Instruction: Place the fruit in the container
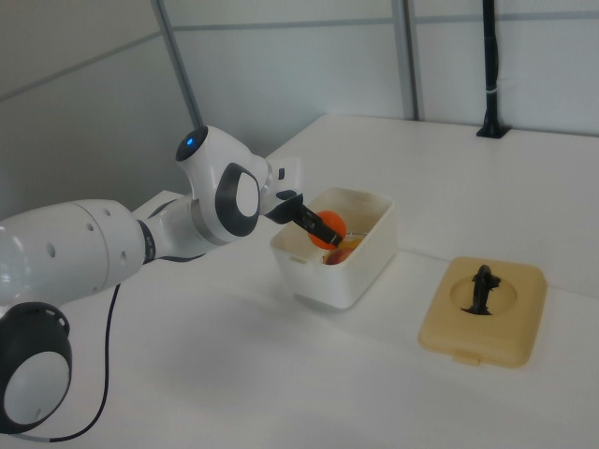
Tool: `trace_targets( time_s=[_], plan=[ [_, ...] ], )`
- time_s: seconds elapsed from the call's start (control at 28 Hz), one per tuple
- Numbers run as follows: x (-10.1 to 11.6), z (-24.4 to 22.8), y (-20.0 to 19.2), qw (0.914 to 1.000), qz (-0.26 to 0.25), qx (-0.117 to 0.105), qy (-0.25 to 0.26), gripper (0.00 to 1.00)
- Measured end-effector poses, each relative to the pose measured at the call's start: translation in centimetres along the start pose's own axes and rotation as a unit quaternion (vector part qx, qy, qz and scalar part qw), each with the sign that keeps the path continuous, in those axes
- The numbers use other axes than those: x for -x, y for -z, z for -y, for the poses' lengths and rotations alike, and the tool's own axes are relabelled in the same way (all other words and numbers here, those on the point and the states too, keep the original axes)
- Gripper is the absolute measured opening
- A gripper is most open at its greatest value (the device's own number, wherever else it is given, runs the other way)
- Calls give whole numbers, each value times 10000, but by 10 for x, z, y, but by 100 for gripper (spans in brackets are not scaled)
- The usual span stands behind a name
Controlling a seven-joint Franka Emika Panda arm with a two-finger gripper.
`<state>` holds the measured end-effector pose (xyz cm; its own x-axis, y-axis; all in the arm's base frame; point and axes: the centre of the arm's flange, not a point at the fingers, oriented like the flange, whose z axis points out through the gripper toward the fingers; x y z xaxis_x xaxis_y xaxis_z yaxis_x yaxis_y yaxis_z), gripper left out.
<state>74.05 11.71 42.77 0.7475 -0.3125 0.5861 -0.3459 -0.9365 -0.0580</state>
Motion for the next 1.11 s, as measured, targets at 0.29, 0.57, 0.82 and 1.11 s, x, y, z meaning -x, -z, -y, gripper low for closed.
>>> trace_targets(
  time_s=[0.29,0.57,0.82,1.11],
  plan=[
    [-8,3,4,9999,-98,-29,-49,100],
    [-17,-11,16,9994,249,112,191,100],
    [-10,-42,46,9742,1897,23,1226,100],
    [-1,-61,69,9501,2644,230,1641,100]
  ],
)
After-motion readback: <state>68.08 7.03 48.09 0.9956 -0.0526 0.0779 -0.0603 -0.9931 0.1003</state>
